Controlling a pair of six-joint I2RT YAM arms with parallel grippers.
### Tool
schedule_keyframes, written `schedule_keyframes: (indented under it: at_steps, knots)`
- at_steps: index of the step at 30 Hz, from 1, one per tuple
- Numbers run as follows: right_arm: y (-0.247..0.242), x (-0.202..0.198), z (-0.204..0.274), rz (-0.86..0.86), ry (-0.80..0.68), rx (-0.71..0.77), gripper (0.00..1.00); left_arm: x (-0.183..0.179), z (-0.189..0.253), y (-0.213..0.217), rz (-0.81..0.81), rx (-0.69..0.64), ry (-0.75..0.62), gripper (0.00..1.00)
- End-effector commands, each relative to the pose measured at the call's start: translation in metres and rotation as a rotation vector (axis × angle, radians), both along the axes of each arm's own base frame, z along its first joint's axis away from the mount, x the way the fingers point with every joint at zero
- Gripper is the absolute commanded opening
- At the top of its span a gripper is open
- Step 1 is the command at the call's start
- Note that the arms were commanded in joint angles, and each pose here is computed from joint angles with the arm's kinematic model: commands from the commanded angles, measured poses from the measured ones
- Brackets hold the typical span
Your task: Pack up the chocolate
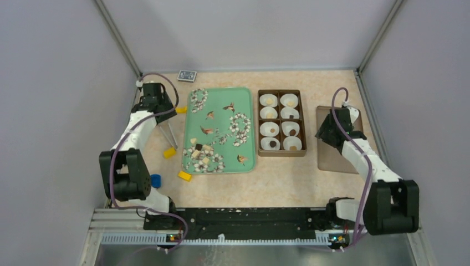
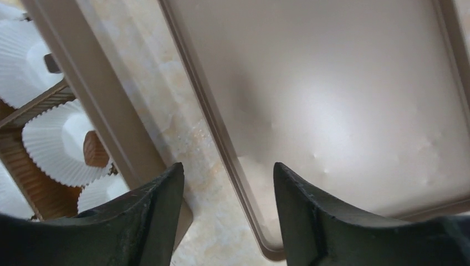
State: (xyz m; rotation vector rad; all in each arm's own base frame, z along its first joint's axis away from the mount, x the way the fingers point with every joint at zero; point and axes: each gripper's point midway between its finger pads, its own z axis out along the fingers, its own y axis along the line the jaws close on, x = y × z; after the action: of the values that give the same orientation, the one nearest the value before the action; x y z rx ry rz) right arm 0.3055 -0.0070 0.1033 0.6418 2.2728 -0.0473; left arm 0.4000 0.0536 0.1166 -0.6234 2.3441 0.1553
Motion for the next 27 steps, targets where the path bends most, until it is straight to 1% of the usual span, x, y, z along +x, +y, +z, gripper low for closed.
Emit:
schedule_keyframes:
  at_steps: [1, 3, 5, 7, 9, 12, 15, 18, 20, 21, 27]
  knots:
    - [0.000, 0.024, -0.017, -0.006, 0.000, 0.023, 0.53, 0.004, 0.066, -0.052, -0.165, -0.112, -0.172, 0.75]
    - [0.000, 0.031, -0.030, -0.001, 0.026, 0.019, 0.49, -0.001, 0.075, -0.083, -0.241, -0.129, -0.193, 0.75]
    - [0.000, 0.038, -0.043, 0.005, 0.043, 0.016, 0.49, -0.006, 0.086, -0.112, -0.303, -0.102, -0.222, 0.76]
    - [0.001, 0.044, -0.055, 0.009, 0.065, 0.020, 0.47, -0.015, 0.099, -0.143, -0.378, -0.080, -0.263, 0.76]
    - [0.003, 0.048, -0.066, 0.017, 0.088, 0.022, 0.38, -0.022, 0.105, -0.169, -0.438, -0.112, -0.280, 0.77]
    - [0.000, 0.053, -0.077, 0.011, 0.119, 0.001, 0.29, -0.031, 0.107, -0.199, -0.518, -0.205, -0.285, 0.77]
    - [-0.002, 0.054, -0.082, 0.007, 0.139, -0.014, 0.26, -0.035, 0.104, -0.211, -0.550, -0.251, -0.278, 0.77]
    - [-0.002, 0.053, -0.083, 0.013, 0.145, -0.015, 0.15, -0.035, 0.100, -0.215, -0.559, -0.256, -0.266, 0.77]
    - [-0.004, 0.050, -0.084, 0.012, 0.152, -0.025, 0.03, -0.035, 0.099, -0.219, -0.575, -0.266, -0.261, 0.77]
    - [-0.006, 0.049, -0.082, 0.008, 0.154, -0.032, 0.00, -0.036, 0.099, -0.223, -0.591, -0.277, -0.258, 0.77]
    - [-0.010, 0.048, -0.078, -0.004, 0.150, -0.052, 0.00, -0.036, 0.102, -0.233, -0.627, -0.316, -0.259, 0.77]
